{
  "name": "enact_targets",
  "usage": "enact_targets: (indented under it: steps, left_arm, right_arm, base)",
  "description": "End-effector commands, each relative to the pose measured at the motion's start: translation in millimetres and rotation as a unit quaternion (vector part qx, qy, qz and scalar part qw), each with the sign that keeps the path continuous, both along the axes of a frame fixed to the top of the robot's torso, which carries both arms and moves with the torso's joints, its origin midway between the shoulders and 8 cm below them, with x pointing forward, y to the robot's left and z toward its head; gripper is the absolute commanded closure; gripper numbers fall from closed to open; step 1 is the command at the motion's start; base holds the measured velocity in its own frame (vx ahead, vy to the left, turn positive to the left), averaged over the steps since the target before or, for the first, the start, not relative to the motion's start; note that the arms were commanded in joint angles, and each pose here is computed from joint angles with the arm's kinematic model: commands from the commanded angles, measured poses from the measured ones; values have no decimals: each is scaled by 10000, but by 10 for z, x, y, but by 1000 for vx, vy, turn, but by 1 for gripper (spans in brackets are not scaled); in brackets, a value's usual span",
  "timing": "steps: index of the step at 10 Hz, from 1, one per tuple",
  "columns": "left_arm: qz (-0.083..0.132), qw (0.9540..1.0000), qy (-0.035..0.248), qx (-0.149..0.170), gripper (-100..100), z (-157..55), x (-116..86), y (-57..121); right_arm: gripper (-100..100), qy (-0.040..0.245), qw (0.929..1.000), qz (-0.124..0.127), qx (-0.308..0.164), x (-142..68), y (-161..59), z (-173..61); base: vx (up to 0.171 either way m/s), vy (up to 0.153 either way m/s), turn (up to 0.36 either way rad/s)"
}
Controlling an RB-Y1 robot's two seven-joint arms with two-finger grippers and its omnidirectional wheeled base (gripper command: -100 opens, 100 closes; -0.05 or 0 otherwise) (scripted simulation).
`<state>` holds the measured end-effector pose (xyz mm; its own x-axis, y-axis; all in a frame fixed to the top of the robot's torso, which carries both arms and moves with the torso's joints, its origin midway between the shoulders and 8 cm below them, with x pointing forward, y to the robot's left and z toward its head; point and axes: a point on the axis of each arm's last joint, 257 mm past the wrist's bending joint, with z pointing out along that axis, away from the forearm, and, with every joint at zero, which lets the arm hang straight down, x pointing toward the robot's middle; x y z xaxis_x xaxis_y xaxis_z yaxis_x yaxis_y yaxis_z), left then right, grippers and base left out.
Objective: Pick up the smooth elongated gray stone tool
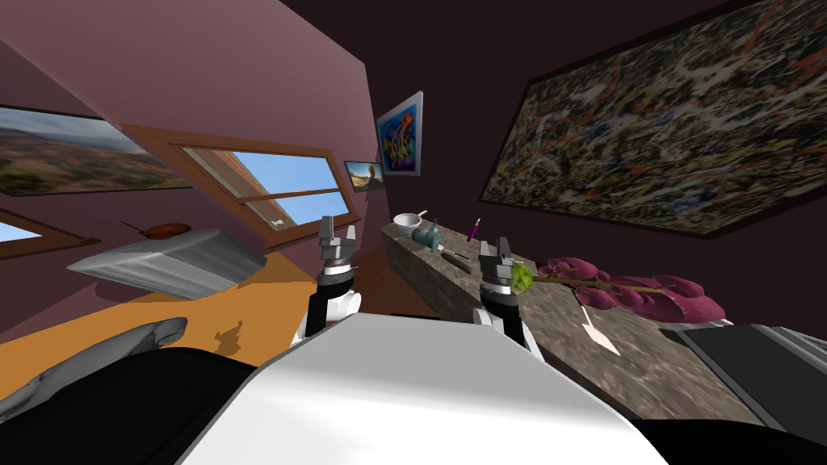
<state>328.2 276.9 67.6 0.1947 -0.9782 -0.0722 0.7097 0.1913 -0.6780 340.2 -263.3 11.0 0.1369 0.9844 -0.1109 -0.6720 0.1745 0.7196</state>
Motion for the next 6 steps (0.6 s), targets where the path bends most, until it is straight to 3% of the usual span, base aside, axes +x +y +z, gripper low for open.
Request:
enact_targets:
  steps: [1,6]
  left_arm:
    - [0,10000,0,0,0,0,0,0]
    - [0,10000,0,0,0,0,0,0]
  right_arm:
    - [-100,82,9996,-27,-278,35,-26,-38]
    - [-100,355,9930,-173,-1117,163,-149,-186]
  base:
    - [-30,3,-24]
    - [-61,20,-17]
